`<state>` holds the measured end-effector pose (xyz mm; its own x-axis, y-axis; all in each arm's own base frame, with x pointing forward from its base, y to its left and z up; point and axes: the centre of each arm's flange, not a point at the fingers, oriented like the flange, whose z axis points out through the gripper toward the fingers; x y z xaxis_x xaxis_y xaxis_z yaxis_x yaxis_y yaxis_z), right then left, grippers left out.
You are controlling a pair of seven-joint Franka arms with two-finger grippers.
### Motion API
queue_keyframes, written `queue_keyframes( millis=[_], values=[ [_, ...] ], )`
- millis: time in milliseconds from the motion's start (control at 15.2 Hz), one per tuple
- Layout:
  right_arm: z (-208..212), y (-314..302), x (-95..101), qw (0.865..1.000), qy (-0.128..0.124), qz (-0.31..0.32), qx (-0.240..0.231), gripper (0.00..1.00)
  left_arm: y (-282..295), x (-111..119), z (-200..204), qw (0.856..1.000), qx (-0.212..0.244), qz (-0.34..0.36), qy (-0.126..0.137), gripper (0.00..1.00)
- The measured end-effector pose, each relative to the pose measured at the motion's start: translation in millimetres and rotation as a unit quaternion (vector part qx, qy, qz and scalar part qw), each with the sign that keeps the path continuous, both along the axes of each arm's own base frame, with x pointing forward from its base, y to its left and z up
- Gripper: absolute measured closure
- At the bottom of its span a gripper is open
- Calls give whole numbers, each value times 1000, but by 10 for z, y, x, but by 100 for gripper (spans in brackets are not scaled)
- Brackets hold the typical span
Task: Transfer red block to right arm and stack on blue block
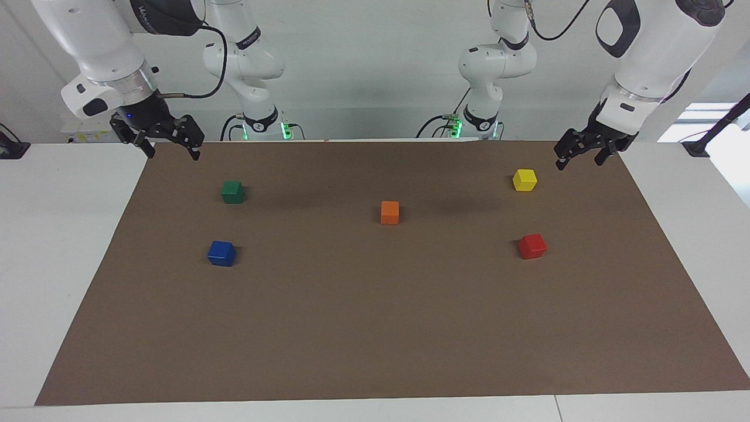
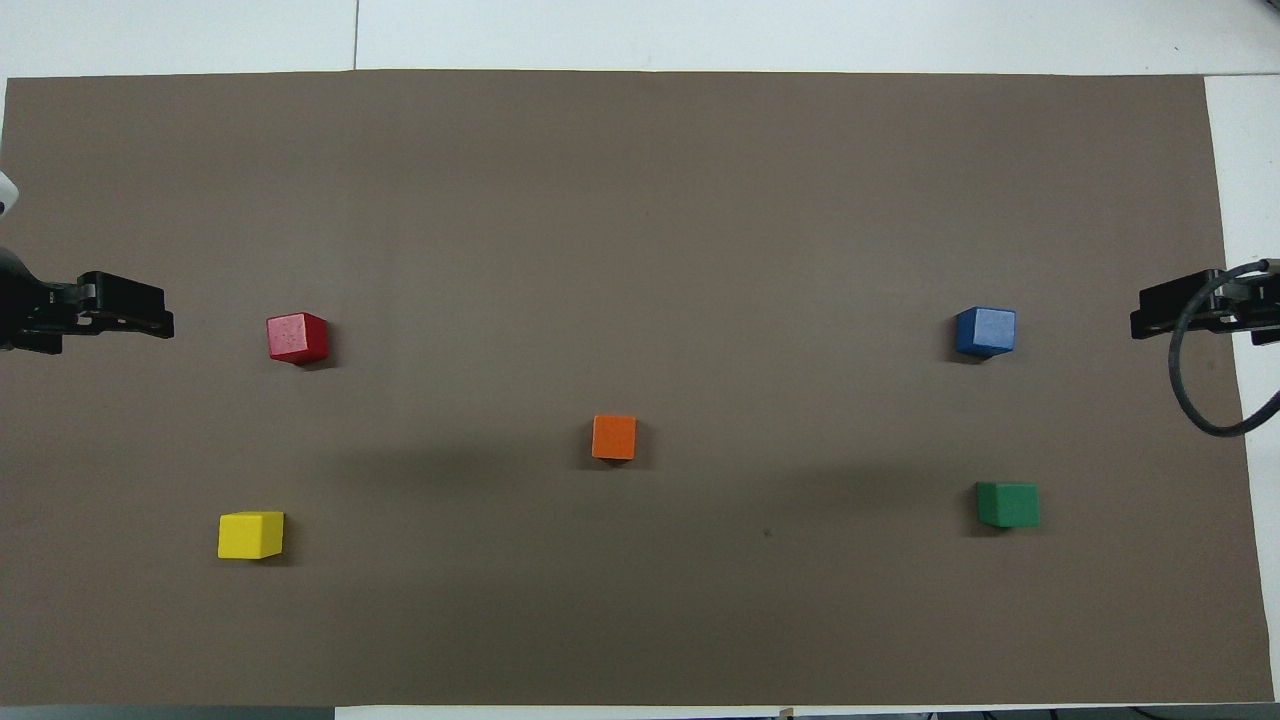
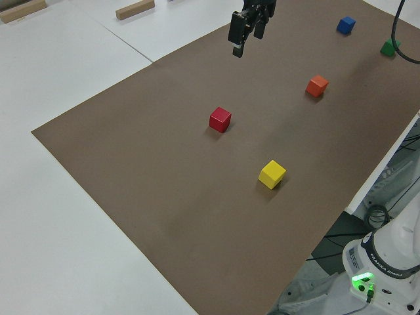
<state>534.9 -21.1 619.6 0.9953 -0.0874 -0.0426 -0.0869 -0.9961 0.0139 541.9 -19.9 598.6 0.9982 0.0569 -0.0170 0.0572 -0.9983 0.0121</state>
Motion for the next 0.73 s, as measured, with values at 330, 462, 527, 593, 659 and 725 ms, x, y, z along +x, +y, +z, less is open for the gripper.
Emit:
queue_keyframes(
  millis=[330,462,527,593,659,725],
  values=[
    [1,0,-1,1000,0,0,0,0,-2,-1,-6,1000,0,0,1,0],
    [2,1,-1,1000,0,0,0,0,9,-16,-48,1000,0,1,10,0],
    [2,6,-1,1000,0,1,0,0,14,-24,-88,1000,0,3,15,0],
    [2,15,0,1000,0,1,0,0,15,-27,-131,1000,0,8,18,0],
    [2,26,0,1000,0,2,0,0,11,-19,-164,1000,-1,15,16,0],
    [2,37,0,1000,0,4,0,0,3,1,-188,1000,-4,20,9,0]
  ],
)
